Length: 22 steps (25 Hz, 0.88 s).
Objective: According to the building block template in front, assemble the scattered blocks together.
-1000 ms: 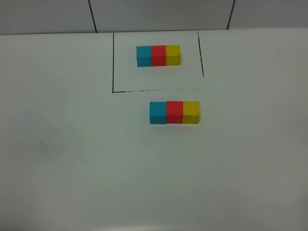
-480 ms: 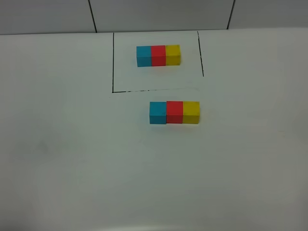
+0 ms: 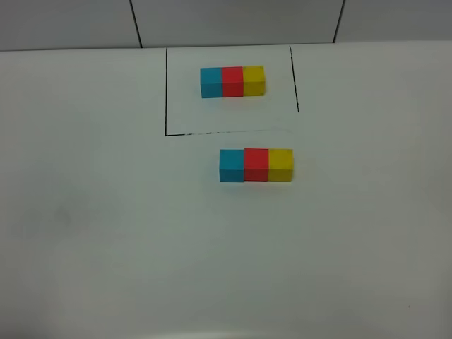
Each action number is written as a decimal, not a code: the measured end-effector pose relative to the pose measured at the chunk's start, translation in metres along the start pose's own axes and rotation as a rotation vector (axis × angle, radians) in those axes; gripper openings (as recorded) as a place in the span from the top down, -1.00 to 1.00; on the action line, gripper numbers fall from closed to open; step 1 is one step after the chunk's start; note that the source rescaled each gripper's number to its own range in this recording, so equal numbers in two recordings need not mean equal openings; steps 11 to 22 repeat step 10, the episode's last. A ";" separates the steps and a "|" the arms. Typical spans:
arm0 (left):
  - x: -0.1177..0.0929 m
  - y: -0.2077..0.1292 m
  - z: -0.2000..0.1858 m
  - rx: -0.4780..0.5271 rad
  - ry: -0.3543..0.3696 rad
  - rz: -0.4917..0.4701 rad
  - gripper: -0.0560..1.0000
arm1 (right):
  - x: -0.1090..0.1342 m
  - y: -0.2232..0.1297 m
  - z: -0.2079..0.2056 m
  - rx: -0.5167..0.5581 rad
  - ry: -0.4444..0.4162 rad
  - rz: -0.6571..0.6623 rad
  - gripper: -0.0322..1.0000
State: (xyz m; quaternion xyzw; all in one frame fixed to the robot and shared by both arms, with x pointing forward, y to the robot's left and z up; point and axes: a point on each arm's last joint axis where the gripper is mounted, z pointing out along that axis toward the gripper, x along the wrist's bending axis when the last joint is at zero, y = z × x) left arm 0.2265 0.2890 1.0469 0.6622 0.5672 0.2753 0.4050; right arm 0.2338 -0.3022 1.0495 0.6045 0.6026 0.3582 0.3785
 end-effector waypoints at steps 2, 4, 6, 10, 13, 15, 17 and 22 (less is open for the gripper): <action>0.000 0.000 0.000 0.000 0.000 0.000 0.20 | 0.000 0.000 0.000 0.000 0.000 0.000 -0.37; 0.000 0.000 0.000 0.000 0.000 0.000 0.20 | 0.000 0.000 0.000 0.000 0.000 0.000 -0.37; 0.000 0.000 0.000 0.000 0.000 0.000 0.20 | 0.000 0.000 0.000 0.000 0.000 0.000 -0.37; 0.000 0.000 0.000 0.000 0.000 0.000 0.20 | 0.000 0.000 0.000 0.000 0.000 0.000 -0.37; 0.000 0.000 0.000 0.000 0.000 0.000 0.20 | 0.000 0.000 0.000 0.000 0.000 0.000 -0.37; 0.000 0.000 0.000 0.000 0.000 0.000 0.20 | 0.000 0.000 0.000 0.000 0.000 0.000 -0.37; 0.000 0.000 0.000 0.000 0.000 0.000 0.20 | 0.000 0.000 0.000 0.000 0.000 0.000 -0.37; 0.000 0.000 0.000 0.000 0.000 0.000 0.20 | 0.000 0.000 0.000 0.000 0.000 0.000 -0.37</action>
